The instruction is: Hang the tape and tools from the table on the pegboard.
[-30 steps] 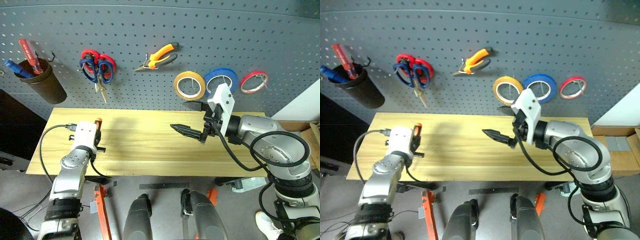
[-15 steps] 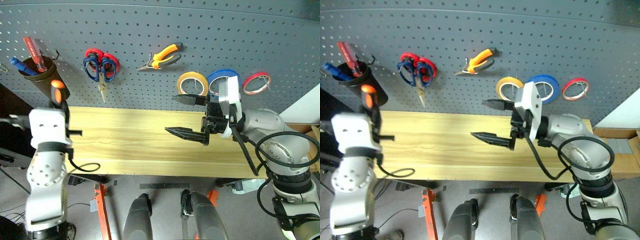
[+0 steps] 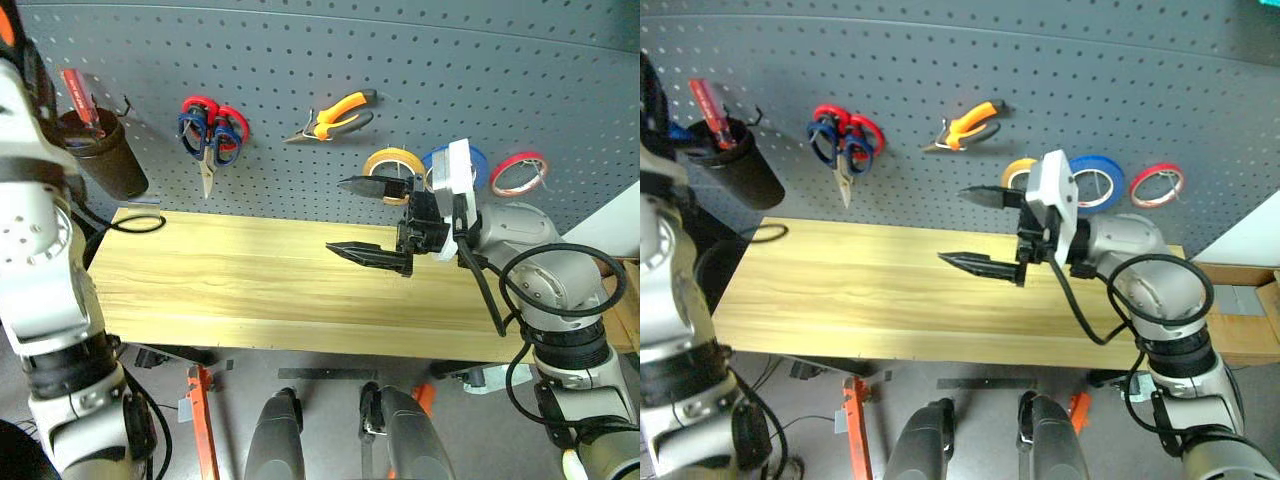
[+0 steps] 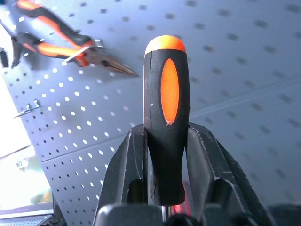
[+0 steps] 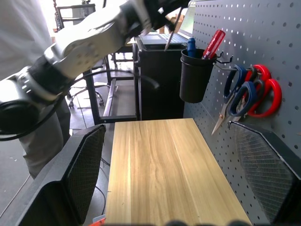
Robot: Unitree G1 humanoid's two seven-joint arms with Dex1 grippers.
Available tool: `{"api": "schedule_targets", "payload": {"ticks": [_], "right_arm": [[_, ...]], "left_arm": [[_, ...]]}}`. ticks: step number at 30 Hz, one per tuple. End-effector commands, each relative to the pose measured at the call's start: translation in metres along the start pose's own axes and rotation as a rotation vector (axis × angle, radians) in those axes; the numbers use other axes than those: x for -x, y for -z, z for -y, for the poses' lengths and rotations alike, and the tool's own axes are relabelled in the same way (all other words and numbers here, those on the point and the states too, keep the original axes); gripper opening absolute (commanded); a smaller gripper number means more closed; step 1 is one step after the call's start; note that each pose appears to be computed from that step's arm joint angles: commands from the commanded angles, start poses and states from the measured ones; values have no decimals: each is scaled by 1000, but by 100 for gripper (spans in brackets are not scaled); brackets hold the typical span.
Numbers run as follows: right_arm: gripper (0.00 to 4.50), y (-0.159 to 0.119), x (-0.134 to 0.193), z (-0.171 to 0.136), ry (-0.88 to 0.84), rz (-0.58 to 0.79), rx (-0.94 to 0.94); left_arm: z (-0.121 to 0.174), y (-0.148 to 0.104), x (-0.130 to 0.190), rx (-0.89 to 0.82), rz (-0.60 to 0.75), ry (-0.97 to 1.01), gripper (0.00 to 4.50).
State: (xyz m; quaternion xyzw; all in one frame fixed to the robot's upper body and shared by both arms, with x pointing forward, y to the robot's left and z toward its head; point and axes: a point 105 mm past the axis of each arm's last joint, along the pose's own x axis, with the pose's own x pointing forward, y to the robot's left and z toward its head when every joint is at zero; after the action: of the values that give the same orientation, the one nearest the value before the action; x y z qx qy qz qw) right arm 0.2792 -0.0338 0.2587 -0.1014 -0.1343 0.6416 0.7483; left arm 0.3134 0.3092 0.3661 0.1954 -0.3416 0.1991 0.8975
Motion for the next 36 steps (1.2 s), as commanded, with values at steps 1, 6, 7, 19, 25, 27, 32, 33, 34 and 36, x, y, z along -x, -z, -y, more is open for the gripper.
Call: {"api": "schedule_targets", "payload": {"ticks": [1,6,7,19,25,27,32,33,34,36], "right_arm": [[450,-12,-2,-1,-8,28,54],[450,-10,0,-3,2,22,51],[450,-9,0,-3,4,21,51],[450,-22,-2,1,34,17,57],[450,-21,1,4,53,3,52],[450,-19,2,4,56,2,49],[450,-14,4,4,63,-1,45],[450,-12,5,4,65,-3,45],[450,-11,6,4,67,-4,45],[450,-9,7,5,71,-5,43]], "left_arm": [[-15,-12,-20,33,78,-48,81],[-7,-3,-43,73,104,-46,81],[-5,0,-46,84,104,-50,81],[39,45,-45,119,61,-16,81],[20,44,-37,152,86,-115,248],[14,40,-37,156,97,-139,319],[4,21,-37,185,152,-192,443],[4,16,-37,190,165,-192,443],[4,10,-38,191,180,-191,443],[13,-5,-41,196,213,-151,443]]}}
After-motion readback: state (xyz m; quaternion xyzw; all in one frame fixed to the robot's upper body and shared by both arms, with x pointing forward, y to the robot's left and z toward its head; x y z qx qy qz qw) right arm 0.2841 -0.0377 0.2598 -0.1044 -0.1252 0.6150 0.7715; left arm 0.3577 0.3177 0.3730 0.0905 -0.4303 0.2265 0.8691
